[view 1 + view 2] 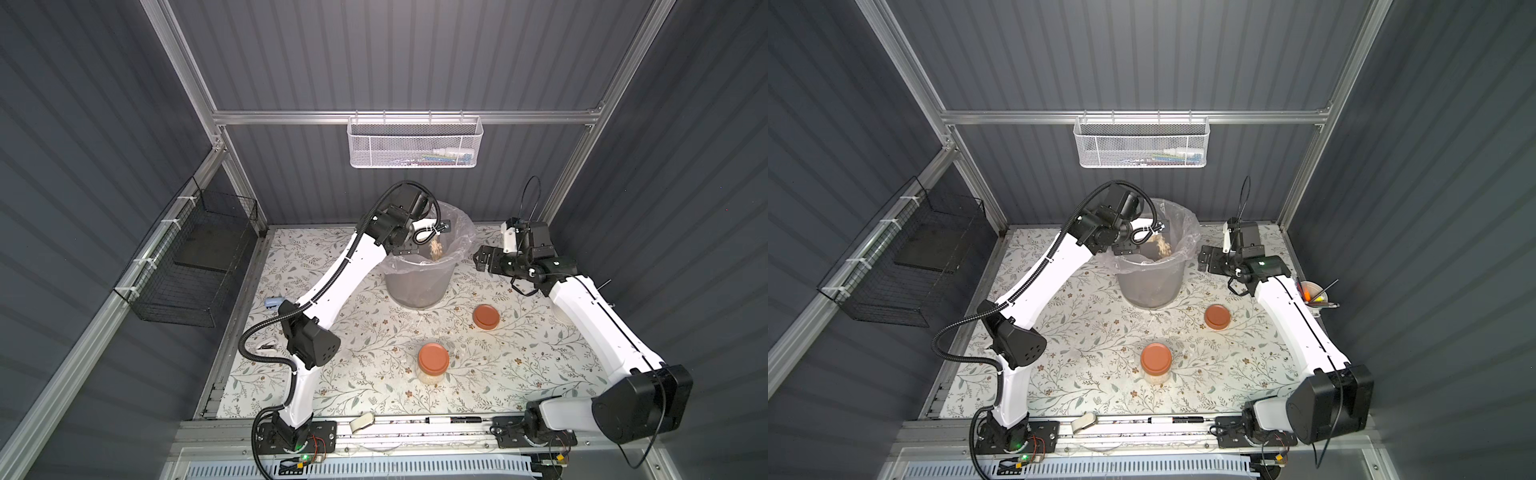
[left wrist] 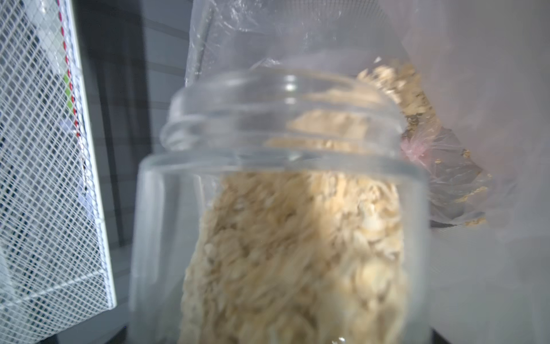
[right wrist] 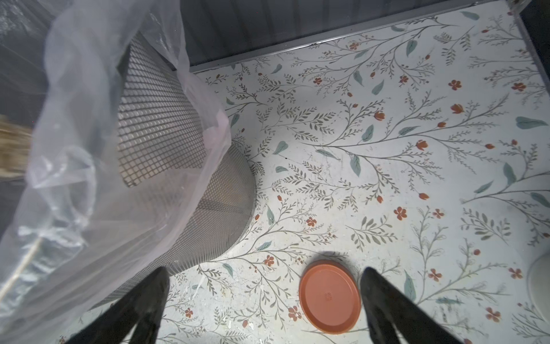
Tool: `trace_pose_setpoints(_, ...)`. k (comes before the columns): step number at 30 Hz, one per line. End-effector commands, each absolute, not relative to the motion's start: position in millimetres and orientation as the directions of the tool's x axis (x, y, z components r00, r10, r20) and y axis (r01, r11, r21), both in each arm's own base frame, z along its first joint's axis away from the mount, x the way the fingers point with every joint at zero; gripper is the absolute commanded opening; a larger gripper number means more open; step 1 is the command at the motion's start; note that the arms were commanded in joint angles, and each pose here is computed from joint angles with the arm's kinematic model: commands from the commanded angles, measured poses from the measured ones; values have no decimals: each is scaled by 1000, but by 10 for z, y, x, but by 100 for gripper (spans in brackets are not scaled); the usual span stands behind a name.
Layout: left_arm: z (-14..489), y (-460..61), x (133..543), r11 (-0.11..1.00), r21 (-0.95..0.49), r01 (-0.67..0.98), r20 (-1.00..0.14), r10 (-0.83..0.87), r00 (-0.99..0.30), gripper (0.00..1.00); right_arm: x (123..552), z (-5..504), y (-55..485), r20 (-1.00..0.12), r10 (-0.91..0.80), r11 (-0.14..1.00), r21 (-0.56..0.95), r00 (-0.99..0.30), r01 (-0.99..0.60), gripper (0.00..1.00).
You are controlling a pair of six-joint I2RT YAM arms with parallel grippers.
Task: Empty expired oatmeal from jars
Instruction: Pour the expired oatmeal into the trash bin.
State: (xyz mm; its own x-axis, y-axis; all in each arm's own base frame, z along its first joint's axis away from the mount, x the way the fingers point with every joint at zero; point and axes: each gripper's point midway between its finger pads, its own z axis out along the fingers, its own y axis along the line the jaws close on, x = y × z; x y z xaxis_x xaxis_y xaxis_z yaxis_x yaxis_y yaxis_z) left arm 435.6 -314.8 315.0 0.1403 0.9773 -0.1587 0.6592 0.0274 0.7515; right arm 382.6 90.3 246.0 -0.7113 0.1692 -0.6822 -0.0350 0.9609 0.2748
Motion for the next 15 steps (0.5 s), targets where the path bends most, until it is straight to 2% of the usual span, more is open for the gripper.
trace_pose_setpoints(1, 3388, -3099, 4490, -64, 845, 531, -32, 985, 168, 0, 3865, 2591, 1015, -698, 191, 940, 332, -690, -75, 99)
trace_pose_setpoints(8, 3274, -3069, 4596, -151, 859, 489, 80, 983, 162, 0, 3894, 2549, 1044, -694, 194, 936, 343, -693, -81, 99)
trace_pose_setpoints(15, 3409, -3095, 4701, -238, 891, 387, 177, 966, 187, 0, 3954, 2453, 1090, -681, 201, 929, 361, -704, -84, 99)
